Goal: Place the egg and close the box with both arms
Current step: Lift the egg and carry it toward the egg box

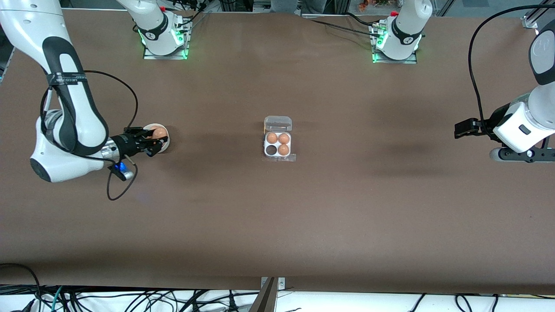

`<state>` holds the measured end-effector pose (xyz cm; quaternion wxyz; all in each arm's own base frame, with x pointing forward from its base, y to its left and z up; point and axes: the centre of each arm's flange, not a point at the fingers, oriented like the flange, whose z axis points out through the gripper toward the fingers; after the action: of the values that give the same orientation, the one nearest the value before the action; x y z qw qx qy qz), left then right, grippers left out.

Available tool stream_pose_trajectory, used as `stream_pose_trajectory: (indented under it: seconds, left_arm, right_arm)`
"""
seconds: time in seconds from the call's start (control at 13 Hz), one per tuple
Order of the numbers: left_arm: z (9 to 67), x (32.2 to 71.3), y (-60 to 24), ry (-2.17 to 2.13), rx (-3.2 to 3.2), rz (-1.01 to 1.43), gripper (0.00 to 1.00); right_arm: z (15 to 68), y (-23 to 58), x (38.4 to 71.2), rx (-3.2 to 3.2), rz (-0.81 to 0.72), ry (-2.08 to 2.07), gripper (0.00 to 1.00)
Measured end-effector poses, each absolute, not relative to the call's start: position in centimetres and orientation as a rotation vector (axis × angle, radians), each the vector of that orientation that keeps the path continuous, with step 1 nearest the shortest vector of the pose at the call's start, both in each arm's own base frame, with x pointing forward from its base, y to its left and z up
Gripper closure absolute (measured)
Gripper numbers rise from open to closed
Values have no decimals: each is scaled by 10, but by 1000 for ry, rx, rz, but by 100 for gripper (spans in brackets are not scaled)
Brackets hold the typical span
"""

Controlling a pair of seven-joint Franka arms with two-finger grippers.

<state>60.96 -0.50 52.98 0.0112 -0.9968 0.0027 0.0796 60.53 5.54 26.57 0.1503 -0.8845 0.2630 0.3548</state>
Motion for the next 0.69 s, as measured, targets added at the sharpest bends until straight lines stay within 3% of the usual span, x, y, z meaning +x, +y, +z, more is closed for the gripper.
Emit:
stream_pose_trajectory:
  seconds: [0.69]
  left_arm:
    - [529, 610, -15, 17, -3110, 249, 0]
  right_arm:
    - [296, 126, 612, -2563, 977, 562, 52]
